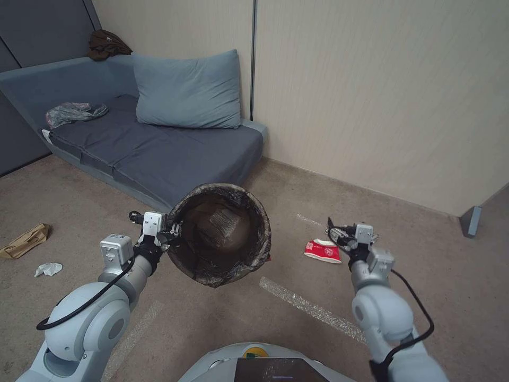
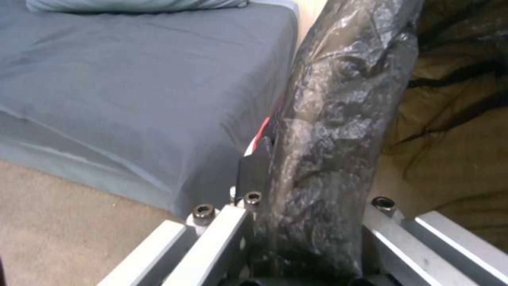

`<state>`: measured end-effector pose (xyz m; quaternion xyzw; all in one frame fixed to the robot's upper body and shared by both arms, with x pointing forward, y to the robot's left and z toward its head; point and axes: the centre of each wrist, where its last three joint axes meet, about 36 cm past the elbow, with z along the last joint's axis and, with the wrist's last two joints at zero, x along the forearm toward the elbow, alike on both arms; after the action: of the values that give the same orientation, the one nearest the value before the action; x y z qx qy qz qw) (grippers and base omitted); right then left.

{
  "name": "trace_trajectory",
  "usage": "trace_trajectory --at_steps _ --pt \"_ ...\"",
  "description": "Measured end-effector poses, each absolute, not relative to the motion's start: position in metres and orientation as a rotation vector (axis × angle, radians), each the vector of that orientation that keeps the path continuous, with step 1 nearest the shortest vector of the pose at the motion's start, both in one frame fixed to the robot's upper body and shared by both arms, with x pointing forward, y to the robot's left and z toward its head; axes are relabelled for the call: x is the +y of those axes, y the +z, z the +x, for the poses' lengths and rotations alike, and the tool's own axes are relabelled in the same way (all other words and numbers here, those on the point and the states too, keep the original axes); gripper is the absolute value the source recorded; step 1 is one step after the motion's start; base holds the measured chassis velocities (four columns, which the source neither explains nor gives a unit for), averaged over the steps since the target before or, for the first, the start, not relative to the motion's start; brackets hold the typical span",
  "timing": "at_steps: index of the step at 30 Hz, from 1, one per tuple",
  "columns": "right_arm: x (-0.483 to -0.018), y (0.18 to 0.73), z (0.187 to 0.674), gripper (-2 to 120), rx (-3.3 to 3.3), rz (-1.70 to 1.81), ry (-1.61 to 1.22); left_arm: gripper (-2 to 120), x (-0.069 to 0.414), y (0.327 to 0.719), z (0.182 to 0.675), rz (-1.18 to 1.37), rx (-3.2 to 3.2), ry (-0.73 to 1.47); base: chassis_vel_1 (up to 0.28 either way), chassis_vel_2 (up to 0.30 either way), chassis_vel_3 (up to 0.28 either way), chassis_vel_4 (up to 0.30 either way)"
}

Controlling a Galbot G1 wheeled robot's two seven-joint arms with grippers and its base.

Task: Pick up the trash bin, then pick up the garbage from the floor and place it into the trash bin.

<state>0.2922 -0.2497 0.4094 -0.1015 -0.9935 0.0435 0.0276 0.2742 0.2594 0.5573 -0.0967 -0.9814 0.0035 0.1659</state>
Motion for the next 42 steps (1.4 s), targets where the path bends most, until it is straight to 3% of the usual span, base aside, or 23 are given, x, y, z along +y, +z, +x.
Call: trace_trajectory --at_steps 5,10,21,42 --pt "-0.28 0.473 0.344 100 -2.633 -0.27 -0.308 0 0.257 0.558 0.276 -0.29 -2.8 0.007 0.0 0.0 0.0 0.0" --pt "-0.289 0.466 0.399 100 -2.381 -0.261 -0.609 0 0.258 0.557 0.274 -0.273 -2.797 0.009 0.0 0.0 0.0 0.0" --pt "-0.293 0.429 0.431 100 -2.218 -0.387 -0.774 0 0.255 0.555 0.273 -0.277 -2.795 0.002 0.0 0.0 0.0 0.0" --pt "-0.319 0.409 0.479 100 -2.196 -0.567 -1.058 0 0.252 0.553 0.273 -0.303 -2.786 0.001 0.0 0.0 0.0 0.0"
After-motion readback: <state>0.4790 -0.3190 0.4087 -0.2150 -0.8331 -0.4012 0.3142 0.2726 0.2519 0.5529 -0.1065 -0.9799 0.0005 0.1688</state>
